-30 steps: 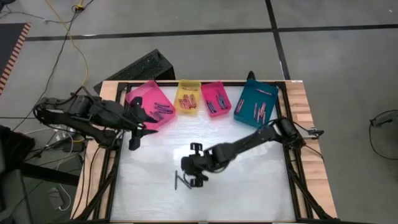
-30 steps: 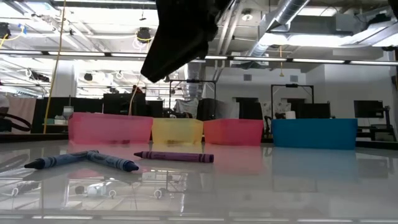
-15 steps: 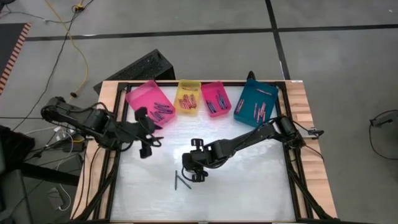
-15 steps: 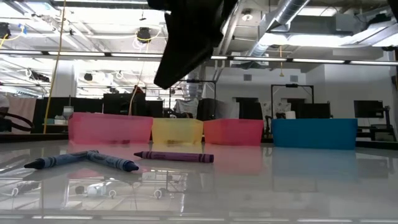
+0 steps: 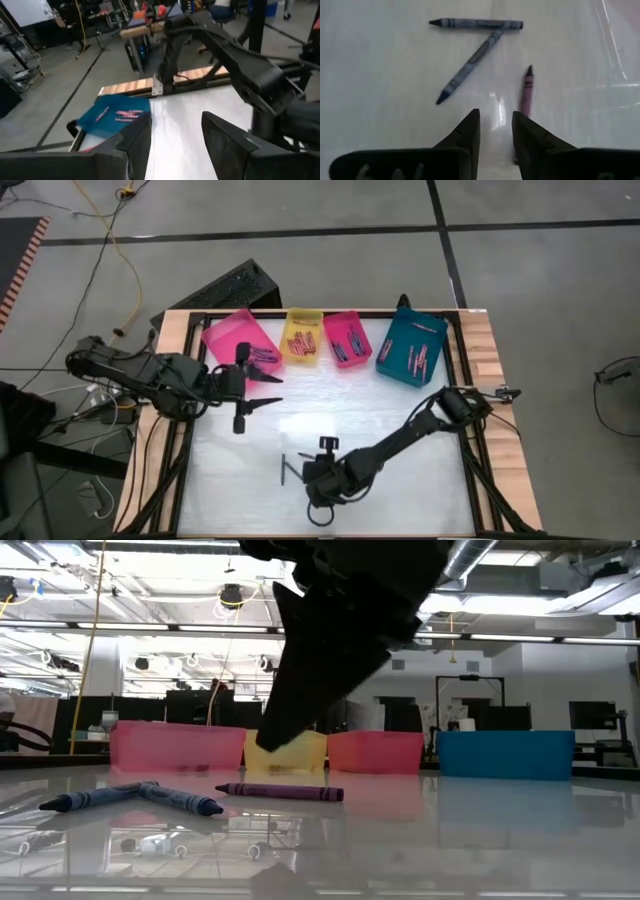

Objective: Sort crayons
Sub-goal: Put the violet crayon into the pink bin

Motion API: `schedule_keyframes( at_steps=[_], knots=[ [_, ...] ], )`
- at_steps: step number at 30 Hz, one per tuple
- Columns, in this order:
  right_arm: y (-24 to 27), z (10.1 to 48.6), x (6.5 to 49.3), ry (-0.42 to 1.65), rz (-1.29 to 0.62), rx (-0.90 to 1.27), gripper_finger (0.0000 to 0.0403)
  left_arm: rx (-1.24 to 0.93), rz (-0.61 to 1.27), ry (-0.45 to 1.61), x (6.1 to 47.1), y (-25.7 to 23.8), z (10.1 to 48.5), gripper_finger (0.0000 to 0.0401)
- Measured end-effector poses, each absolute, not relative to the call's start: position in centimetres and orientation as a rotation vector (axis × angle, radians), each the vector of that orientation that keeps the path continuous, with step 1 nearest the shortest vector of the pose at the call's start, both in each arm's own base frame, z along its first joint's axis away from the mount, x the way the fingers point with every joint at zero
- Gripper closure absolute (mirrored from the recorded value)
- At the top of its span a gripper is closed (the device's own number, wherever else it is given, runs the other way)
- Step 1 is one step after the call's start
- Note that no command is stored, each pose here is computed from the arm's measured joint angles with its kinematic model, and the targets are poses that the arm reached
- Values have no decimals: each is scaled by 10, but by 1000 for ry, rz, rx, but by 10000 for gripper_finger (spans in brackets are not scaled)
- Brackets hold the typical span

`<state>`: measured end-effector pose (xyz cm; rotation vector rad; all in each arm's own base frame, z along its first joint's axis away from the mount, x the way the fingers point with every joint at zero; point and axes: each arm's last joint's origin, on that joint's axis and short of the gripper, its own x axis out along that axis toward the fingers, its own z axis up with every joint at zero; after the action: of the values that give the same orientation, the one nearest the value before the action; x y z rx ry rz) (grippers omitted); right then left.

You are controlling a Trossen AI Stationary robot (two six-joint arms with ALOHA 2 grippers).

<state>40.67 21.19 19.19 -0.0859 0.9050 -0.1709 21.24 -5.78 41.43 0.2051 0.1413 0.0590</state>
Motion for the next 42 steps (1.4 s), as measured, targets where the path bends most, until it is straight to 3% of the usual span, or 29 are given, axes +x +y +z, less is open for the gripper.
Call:
schedule_keyframes(
  at_steps=[7,16,24,33,42],
  knots=[
    [226,189,401,825,-269,-54,295,187,115,90,215,-45,434,236],
    [216,152,390,801,-358,-80,295,178,41,133,226,-43,440,236],
    [210,148,394,794,-351,-46,295,164,61,178,213,-40,462,236],
    [184,143,404,872,-299,55,295,146,87,396,202,-38,448,236],
    [139,141,426,948,-210,236,306,135,-15,278,193,-57,460,236]
  ],
)
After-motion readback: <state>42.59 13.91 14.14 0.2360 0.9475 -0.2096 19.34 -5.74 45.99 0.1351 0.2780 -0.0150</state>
